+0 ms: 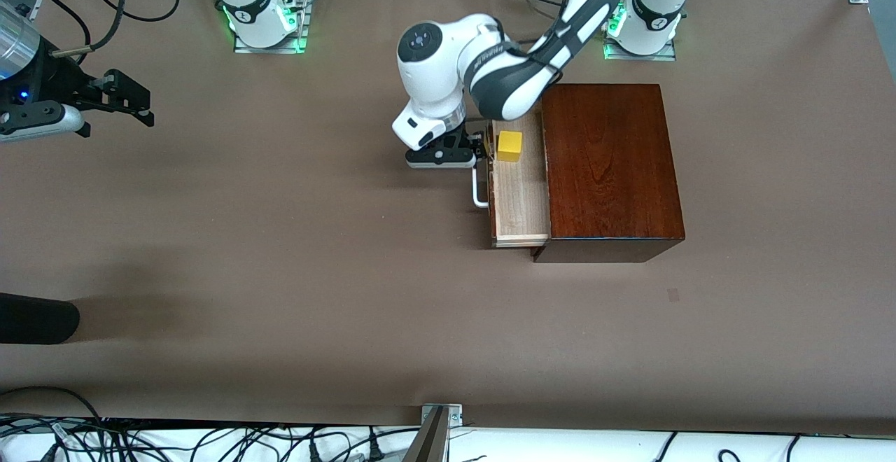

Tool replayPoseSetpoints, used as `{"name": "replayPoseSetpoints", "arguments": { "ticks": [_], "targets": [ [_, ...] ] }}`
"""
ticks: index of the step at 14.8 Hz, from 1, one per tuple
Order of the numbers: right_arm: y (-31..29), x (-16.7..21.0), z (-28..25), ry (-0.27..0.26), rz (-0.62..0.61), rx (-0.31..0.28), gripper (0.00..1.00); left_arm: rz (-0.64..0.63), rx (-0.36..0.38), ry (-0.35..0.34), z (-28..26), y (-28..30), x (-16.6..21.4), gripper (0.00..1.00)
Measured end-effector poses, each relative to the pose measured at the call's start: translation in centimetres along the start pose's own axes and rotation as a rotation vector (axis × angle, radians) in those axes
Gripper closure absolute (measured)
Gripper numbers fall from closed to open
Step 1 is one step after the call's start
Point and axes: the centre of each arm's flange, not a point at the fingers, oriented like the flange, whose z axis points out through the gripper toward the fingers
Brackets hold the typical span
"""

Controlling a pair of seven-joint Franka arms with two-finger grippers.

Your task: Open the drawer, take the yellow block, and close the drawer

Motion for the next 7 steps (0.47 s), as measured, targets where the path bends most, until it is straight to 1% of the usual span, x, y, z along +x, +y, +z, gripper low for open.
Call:
{"name": "replayPoseSetpoints", "arguments": {
  "ticks": [3, 5, 6, 7],
  "targets": [
    [-0.5, 0.0, 0.0, 0.0, -0.008, 0.0, 0.0, -0.016, 0.055, 0.018, -5.1, -2.5, 0.2, 0.0],
    [-0.5, 0.1, 0.0, 0.0, -0.01, 0.0, 0.0, 0.026, 0.092, 0.017, -8.6, -5.9, 1.3, 0.0],
    [-0.6, 0.1, 0.0, 0.0, -0.011, 0.0, 0.0, 0.051, 0.094, 0.002, -10.3, -8.4, 2.4, 0.0],
    [-0.8, 0.1, 0.0, 0.0, -0.015, 0.0, 0.0, 0.069, 0.075, -0.023, -11.9, -11.4, 3.8, 0.0]
  ]
}}
